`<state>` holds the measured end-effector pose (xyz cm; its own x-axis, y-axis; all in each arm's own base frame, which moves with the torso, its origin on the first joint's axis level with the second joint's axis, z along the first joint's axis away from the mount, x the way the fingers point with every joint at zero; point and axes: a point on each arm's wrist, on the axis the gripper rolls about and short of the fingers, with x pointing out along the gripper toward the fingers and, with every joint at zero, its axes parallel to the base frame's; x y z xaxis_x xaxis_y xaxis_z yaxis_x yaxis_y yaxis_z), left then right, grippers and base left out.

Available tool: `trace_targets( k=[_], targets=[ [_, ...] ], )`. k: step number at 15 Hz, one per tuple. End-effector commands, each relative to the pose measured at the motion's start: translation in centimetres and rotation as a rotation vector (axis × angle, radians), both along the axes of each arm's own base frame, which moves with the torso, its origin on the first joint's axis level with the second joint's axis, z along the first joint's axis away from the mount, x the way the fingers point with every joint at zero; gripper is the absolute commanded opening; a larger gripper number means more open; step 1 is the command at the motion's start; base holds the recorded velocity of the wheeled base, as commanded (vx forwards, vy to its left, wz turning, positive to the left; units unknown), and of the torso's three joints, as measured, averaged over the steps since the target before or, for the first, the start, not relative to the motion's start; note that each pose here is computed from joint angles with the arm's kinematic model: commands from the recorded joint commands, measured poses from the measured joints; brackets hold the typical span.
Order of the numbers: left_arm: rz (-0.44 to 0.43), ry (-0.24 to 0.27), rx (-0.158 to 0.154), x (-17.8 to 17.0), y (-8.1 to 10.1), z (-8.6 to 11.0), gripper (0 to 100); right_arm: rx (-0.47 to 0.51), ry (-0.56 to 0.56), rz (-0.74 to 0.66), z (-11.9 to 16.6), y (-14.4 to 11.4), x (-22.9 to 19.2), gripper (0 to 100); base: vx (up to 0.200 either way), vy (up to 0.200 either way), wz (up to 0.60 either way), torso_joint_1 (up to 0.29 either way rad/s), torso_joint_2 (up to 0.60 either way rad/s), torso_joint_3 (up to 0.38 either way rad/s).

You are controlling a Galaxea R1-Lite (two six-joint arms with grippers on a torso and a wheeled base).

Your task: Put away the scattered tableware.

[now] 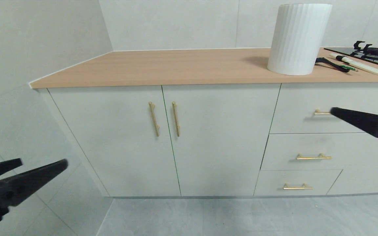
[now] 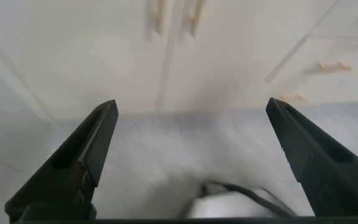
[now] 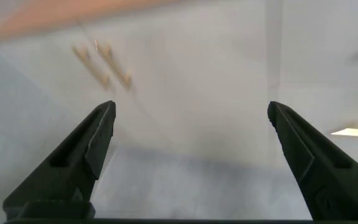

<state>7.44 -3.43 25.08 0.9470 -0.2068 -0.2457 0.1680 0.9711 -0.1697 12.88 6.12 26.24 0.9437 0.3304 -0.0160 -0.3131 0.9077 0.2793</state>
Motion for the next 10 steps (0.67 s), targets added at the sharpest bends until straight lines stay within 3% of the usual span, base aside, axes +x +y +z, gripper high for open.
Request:
trace_targets(
  k=[1, 3, 4, 6, 10],
  targets=[
    [0.101, -0.218, 0.031, -6.5, 3.7, -1.5, 100, -0.057, -0.205, -0.185, -1.3, -5.5, -10.0, 100, 0.0, 0.0, 0.0, 0.0, 0.0, 0.0],
    [0.155, -0.298, 0.045, -8.9, 4.6, -2.4, 100, -0.118, -0.251, -0.236, -2.2, -6.6, -13.4, 100, 0.0, 0.0, 0.0, 0.0, 0.0, 0.0],
    [0.209, -0.35, 0.097, -10.4, 4.9, -3.3, 100, -0.16, -0.275, -0.276, -3.1, -7.0, -15.4, 100, 0.0, 0.0, 0.0, 0.0, 0.0, 0.0],
    [0.265, -0.435, 0.171, -13.2, 5.4, -4.9, 100, -0.197, -0.286, -0.425, -4.8, -7.0, -18.1, 100, 0.0, 0.0, 0.0, 0.0, 0.0, 0.0],
    [0.369, -0.427, 0.176, -14.3, 5.2, -6.2, 100, -0.192, -0.35, -0.467, -6.7, -6.8, -20.3, 100, 0.0, 0.0, 0.0, 0.0, 0.0, 0.0]
  ],
)
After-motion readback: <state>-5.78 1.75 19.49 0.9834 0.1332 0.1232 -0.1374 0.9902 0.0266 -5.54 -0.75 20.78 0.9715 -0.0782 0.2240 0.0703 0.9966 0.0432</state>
